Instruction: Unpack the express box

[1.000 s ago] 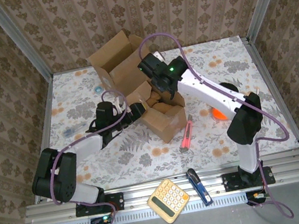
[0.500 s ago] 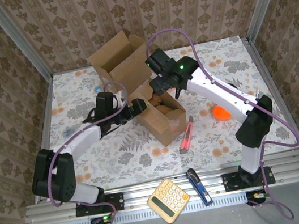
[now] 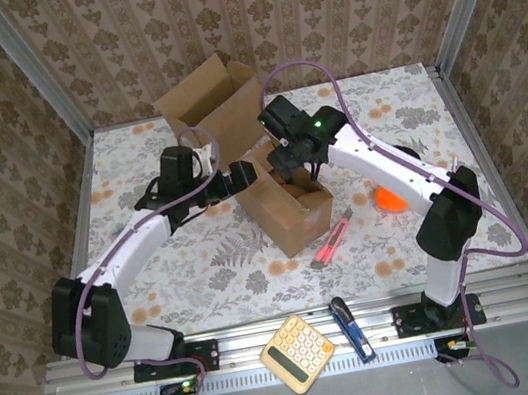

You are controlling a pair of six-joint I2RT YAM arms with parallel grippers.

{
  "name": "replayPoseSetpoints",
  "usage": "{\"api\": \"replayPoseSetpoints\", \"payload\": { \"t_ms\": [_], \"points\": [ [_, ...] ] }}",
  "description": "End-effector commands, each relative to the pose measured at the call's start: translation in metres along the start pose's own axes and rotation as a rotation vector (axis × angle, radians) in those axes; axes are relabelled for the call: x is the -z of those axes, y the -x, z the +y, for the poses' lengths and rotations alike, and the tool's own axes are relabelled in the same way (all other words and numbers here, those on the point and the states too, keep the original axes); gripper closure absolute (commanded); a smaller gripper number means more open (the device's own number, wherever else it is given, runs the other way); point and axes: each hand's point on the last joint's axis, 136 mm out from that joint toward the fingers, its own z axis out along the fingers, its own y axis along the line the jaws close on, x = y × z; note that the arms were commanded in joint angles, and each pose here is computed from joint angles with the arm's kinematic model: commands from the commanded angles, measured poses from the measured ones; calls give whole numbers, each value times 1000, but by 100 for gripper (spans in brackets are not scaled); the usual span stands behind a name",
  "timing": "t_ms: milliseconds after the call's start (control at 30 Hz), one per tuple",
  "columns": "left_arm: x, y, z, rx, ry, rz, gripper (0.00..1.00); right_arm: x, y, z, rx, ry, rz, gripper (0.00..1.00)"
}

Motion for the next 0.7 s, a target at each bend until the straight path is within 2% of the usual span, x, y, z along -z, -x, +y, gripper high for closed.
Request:
{"api": "replayPoseSetpoints", "payload": {
  "t_ms": [0,433,600,667],
  "points": [
    [13,1,-10,-37,-6,-7,0,-9,-7,-5,-18,-19,31,20],
    [33,4,-19,-94,52,-11,0,-32,-16,6,-29,19,80,36],
    [38,4,-19,-107,81,-12,0,-36,-17,8,-36,33,90,55],
    [37,-2,-26,-128,81,6,0,-39,-19,9,-40,38,98,58]
  ]
}}
